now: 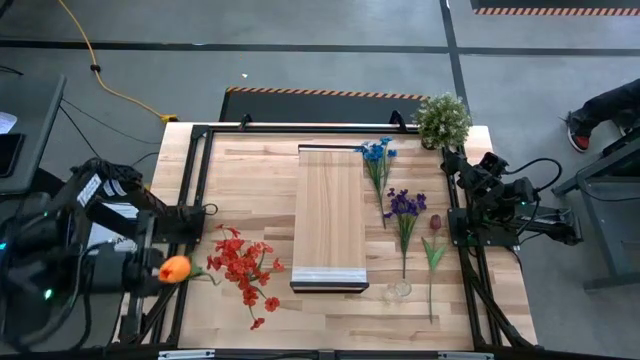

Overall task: Pick and place flowers into a vace then onto a shelf
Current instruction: Put the light orange flower into the left transparent vase

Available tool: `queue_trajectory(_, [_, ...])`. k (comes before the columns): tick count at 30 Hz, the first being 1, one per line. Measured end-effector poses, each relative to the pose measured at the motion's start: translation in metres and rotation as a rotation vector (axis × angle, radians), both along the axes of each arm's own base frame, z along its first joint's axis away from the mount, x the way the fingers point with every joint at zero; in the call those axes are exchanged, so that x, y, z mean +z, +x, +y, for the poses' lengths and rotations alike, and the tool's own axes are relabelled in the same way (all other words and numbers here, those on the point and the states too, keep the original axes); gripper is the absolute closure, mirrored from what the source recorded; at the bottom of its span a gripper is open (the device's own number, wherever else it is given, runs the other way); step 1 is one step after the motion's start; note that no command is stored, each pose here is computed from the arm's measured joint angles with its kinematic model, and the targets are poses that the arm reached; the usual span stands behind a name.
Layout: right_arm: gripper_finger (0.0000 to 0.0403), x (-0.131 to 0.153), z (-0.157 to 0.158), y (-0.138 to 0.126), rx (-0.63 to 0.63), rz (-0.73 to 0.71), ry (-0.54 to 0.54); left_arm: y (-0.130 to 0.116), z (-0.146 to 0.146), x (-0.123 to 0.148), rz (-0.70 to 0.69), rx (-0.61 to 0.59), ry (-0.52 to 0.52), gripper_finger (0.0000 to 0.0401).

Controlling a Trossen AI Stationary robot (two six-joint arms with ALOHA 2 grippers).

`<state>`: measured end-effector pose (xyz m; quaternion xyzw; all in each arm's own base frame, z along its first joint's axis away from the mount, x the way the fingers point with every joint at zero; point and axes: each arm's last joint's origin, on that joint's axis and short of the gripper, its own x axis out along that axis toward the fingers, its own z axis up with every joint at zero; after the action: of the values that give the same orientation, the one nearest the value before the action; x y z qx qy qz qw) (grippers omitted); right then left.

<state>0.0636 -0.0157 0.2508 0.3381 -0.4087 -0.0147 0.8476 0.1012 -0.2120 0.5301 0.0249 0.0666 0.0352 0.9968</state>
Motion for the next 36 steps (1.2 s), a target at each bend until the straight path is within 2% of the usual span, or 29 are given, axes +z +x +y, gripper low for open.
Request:
queue_trajectory(8, [0.0136,0.000,0.000,0.000,0.012,-0.006,0.012,-0.011,-0.036,-0.016,-0.080,0.098,0.094,0.0372])
queue_trajectory(21, [0.0136,0.000,0.000,0.000,0.014,-0.005,0.012,-0.009,-0.075,-0.041,-0.123,0.140,0.080,0.0372])
queue_trajectory(27, [0.0136,0.000,0.000,0.000,0.021,-0.008,0.016,-0.008,-0.077,-0.053,-0.119,0.137,0.102,0.0372])
queue_trajectory(36, [0.0136,0.000,0.000,0.000,0.034,-0.012,0.023,-0.011,-0.066,-0.063,-0.116,0.135,0.113,0.0372])
